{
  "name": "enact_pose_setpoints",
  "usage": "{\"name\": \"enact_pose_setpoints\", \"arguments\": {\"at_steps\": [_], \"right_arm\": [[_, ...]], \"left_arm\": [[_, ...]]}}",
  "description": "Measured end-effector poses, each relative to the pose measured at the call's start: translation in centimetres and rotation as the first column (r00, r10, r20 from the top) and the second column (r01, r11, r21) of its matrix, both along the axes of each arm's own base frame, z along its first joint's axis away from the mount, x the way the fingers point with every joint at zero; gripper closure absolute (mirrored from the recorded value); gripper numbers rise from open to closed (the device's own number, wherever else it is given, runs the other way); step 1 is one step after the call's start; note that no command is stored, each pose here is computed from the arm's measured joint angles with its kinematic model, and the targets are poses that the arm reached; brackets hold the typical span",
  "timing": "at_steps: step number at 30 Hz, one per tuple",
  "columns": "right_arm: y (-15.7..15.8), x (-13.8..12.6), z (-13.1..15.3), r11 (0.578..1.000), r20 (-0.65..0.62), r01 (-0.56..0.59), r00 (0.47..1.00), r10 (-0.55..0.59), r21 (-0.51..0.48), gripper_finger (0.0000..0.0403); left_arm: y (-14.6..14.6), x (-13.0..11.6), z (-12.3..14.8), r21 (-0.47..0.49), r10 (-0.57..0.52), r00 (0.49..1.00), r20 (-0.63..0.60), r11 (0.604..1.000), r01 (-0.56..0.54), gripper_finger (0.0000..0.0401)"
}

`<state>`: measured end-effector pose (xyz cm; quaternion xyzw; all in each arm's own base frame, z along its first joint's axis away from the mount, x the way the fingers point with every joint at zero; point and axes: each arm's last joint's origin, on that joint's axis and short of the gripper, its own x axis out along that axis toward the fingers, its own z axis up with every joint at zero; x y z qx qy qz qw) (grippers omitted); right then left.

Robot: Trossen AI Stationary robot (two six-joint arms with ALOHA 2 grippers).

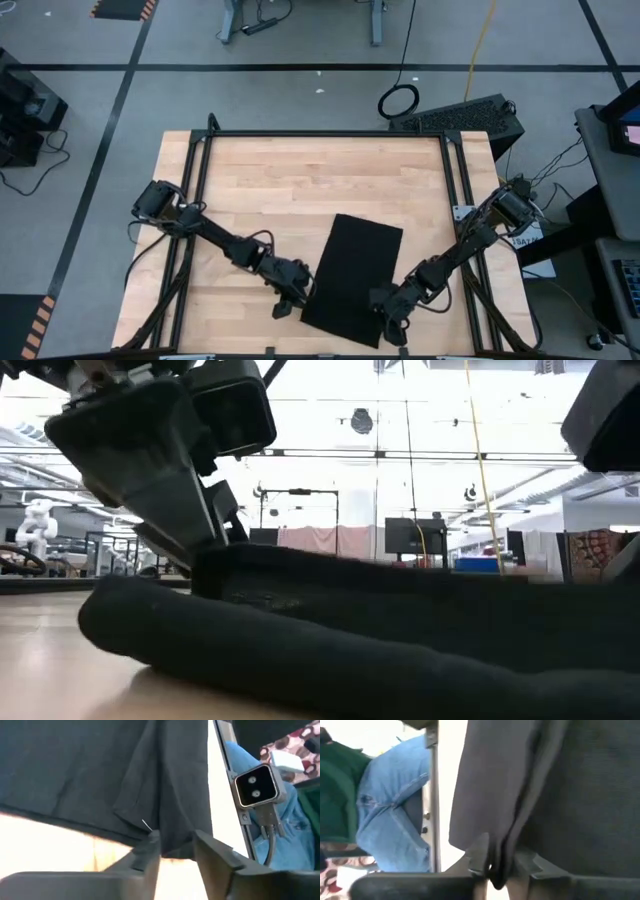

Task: Roll towel
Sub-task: Roll the black microfiber towel

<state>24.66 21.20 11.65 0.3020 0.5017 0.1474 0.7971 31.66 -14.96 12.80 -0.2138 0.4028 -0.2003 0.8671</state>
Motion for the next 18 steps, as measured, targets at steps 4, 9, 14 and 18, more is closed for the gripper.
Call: {"name": "enact_pose_setpoints", "arguments": {"at_steps": [4,9,14,18], "right_arm": [[-0.3,-0.1,-0.2,1.0,-0.027,0.017,0.999,-0.018,-0.019,0.0314],[-0.5,-0.3,0.3,0.999,-0.05,0.034,0.998,-0.035,-0.025,0.0263],[-1.0,-0.8,1.7,0.997,-0.084,0.074,0.994,-0.075,-0.016,0.0234],[-1.5,-1.3,3.0,0.995,-0.069,0.094,0.993,-0.097,-0.039,0.023]], "left_arm": [[0.3,0.0,1.0,-0.012,-0.021,0.999,0.035,1.0,0.021,0.0221],[-0.3,-0.6,3.0,0.065,-0.099,0.983,0.155,0.994,0.09,0.0197],[-1.7,-1.5,3.7,0.186,-0.153,0.963,0.222,0.976,0.113,0.0196],[-3.5,-2.3,3.3,0.304,-0.156,0.948,0.278,0.95,0.067,0.0195]]}}
